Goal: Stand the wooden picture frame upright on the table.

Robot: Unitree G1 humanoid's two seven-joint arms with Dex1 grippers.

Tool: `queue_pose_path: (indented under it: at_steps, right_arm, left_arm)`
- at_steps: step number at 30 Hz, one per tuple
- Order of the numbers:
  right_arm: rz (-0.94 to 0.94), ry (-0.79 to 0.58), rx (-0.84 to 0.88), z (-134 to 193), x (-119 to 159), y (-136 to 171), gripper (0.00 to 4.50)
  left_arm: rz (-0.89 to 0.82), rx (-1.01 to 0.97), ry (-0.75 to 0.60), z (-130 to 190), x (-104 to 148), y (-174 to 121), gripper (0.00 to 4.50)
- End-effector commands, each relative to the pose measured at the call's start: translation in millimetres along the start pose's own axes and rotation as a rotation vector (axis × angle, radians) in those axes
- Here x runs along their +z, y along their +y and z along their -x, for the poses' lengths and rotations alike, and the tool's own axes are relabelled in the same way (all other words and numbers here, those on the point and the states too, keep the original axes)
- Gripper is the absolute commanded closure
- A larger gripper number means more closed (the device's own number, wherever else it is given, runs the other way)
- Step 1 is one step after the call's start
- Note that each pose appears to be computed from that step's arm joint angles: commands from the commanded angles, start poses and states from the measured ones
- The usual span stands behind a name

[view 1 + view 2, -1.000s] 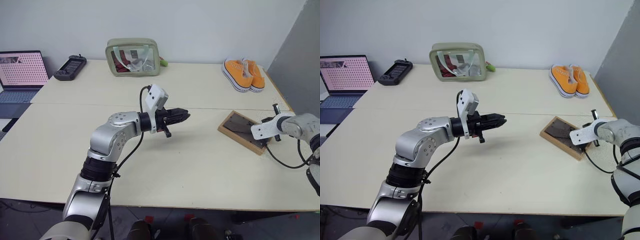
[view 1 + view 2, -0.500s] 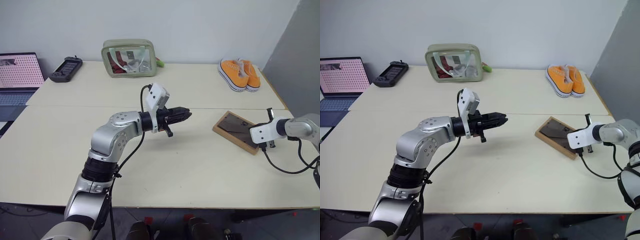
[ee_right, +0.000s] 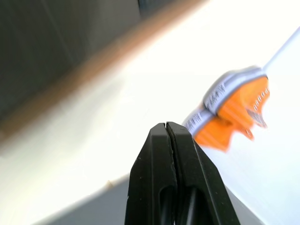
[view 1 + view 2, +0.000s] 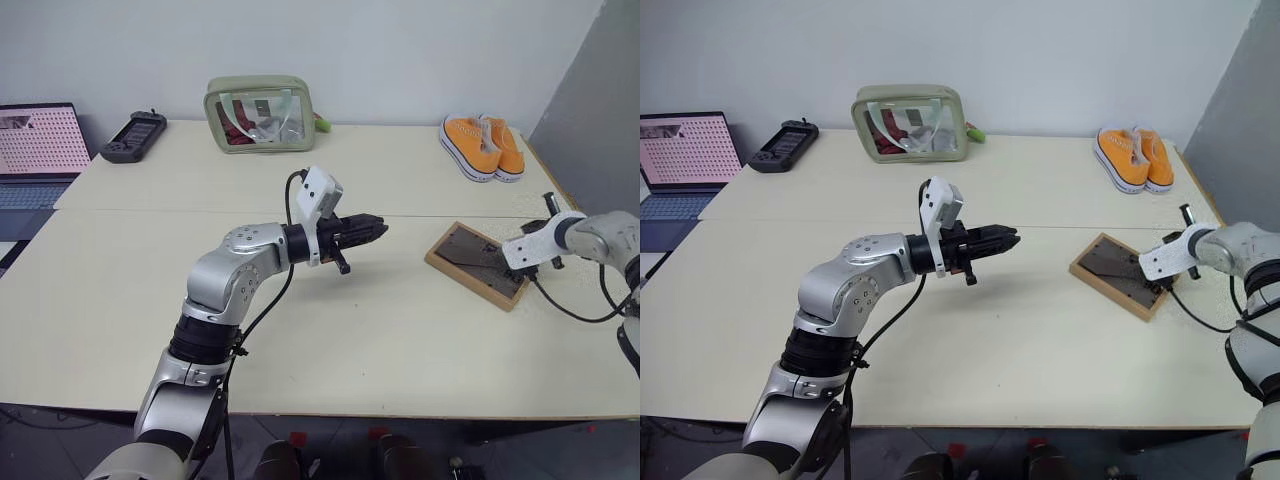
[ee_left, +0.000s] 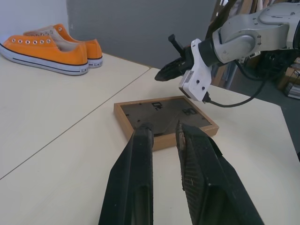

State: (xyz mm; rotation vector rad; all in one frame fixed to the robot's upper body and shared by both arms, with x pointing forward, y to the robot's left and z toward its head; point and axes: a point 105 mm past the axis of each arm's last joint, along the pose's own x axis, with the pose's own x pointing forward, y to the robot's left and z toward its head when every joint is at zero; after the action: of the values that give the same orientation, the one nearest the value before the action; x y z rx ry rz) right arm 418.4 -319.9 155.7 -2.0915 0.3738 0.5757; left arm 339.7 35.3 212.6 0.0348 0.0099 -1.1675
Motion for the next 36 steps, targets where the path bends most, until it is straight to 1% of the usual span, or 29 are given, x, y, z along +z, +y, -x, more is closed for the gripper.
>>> queue_pose_path:
  at_steps: [1,7,13,16,20,24,28,31,33,36]
  right_arm:
    - [0.045,-0.027,0.049,1,2,14,4.50]
    - [0.068,-0.193,0.104,7,25,32,4.50]
    - [-0.021,-0.419,0.064,14,62,27,4.50]
    - [-0.075,-0.491,0.039,17,74,23,4.50]
    - [-0.157,-0.553,-0.007,21,83,13,4.50]
    - [-0.249,-0.663,-0.080,27,100,6,4.50]
    - [-0.350,-0.740,-0.139,32,113,5,4.50]
    - [-0.412,-0.787,-0.169,37,126,10,4.50]
    - [-0.461,-0.806,-0.194,40,132,10,4.50]
    - [-0.541,-0.823,-0.235,45,141,8,4.50]
  left_arm:
    - [-0.030,0.010,-0.052,4,15,-2,3.61]
    - [-0.030,0.029,-0.055,7,16,-1,3.61]
    - [-0.028,0.031,-0.059,6,16,-1,3.61]
    - [-0.030,0.027,-0.059,5,16,-1,3.61]
    - [-0.032,0.023,-0.054,4,15,1,3.61]
    - [-0.033,0.030,0.002,9,-3,8,3.61]
    - [0.027,0.062,0.086,19,-28,24,3.61]
    - [0.105,0.032,0.167,30,-52,22,3.61]
    - [0.121,0.016,0.228,39,-67,19,3.61]
    - [0.149,-0.020,0.304,54,-84,11,3.61]
